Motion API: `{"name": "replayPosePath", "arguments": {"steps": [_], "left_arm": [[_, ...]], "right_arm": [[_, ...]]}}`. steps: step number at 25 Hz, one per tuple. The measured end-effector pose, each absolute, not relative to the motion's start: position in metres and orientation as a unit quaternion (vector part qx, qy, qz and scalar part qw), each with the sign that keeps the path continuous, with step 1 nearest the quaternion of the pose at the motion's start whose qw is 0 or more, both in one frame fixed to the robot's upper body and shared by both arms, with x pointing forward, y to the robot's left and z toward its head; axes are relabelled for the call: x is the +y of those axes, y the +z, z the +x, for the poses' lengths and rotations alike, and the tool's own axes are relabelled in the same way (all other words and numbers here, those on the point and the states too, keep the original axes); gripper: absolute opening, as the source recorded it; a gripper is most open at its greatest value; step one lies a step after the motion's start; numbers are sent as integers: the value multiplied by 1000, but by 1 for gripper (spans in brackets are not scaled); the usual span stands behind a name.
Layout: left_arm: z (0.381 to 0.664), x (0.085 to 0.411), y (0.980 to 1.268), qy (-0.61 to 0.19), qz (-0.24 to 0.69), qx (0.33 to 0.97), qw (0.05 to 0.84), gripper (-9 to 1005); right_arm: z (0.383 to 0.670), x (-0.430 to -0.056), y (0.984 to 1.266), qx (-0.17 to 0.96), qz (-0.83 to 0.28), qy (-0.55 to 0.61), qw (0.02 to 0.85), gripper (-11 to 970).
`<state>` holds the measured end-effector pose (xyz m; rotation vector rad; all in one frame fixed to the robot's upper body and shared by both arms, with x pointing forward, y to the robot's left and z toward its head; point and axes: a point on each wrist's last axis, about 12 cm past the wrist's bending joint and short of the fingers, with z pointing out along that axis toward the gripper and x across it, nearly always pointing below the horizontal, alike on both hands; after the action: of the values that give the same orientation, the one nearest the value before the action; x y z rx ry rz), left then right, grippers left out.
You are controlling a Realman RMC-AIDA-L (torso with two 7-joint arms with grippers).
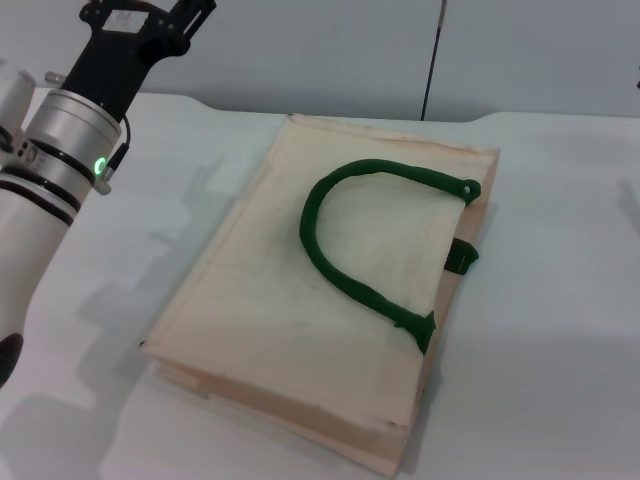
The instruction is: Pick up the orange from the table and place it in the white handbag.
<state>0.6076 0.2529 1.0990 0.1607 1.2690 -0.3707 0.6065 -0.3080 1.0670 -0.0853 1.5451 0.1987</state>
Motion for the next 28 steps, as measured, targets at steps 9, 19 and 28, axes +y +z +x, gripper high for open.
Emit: {"name": "replayPosePath", "arguments": {"steps": [9,19,28], "left_arm": [[608,254,1099,-170,74,589,786,861],[608,255,1099,-170,74,590,786,861],[607,259,1098,-165,64,590,788,861]], "right_arm": [[607,-308,1066,699,-38,88,708,892],[607,-310,1067,698,-27,87,710,892],[607,-309,1067,697,-24,89,711,892]]}}
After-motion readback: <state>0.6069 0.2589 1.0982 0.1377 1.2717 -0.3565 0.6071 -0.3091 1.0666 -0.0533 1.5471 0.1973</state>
